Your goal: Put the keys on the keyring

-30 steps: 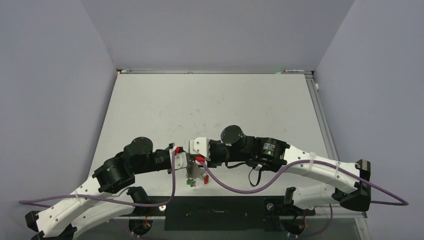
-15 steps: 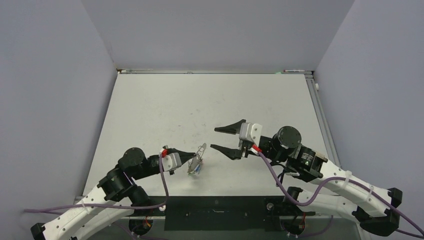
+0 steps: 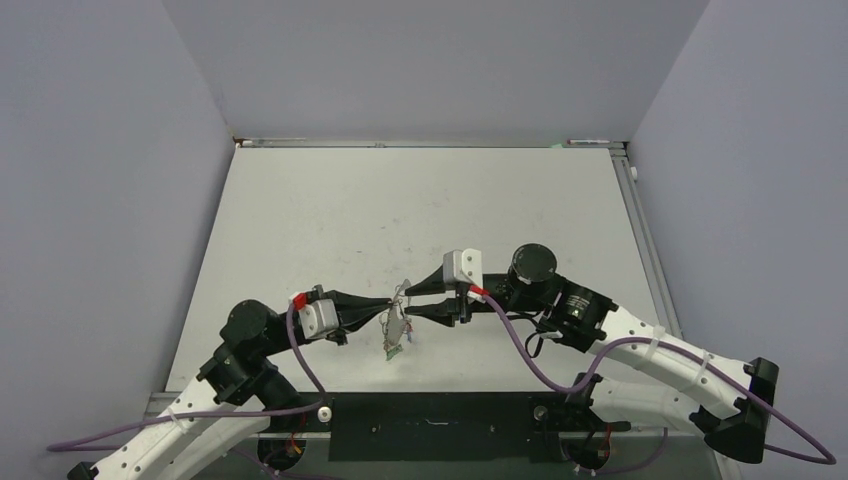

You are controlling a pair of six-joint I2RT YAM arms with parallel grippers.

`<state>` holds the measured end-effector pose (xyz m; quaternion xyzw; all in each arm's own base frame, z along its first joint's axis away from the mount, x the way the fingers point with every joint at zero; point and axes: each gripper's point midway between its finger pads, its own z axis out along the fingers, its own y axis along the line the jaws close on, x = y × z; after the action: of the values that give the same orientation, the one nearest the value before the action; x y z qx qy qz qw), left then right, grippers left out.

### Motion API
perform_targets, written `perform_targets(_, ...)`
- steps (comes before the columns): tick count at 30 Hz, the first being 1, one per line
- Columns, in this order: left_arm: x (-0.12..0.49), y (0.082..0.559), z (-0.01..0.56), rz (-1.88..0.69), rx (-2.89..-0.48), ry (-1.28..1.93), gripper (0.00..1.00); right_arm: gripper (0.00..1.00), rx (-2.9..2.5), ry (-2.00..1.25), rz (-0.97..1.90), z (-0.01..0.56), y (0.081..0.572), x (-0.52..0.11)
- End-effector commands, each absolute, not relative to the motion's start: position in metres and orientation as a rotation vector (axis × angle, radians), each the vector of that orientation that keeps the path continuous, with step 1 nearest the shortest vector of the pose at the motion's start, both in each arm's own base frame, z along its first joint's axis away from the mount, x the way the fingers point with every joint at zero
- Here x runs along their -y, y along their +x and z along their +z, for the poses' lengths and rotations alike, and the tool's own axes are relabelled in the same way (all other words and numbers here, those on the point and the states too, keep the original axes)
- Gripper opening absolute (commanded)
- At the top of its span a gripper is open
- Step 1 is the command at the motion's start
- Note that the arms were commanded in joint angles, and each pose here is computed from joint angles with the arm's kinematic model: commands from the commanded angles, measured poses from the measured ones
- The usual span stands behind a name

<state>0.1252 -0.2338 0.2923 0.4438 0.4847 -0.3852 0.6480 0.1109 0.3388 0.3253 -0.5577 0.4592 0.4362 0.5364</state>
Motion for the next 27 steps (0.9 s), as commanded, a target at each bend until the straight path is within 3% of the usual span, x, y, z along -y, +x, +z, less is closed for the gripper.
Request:
perform_targets(1,0.232,0.115,0.327,-0.907,-0.961,0.976,0.0,0.29,-1.0,-1.347,1.088,0.341,0.108,-0.344)
perform_targets(17,0.231,0.112,0.326,-0.906,-0.956,0.983,0.0,0.25,-1.013,-1.378,1.094,0.339,0.122,-0.353)
perform_targets(22,0.231,0.112,0.326,-0.906,-0.958,0.985,0.0,0.12,-1.012,-1.388,1.101,0.338,0.12,-0.353)
perform_targets(27,0.231,0.113,0.326,-0.904,-0.959,0.982,0.0,0.07,-1.017,-1.4,1.106,0.335,0.119,-0.354)
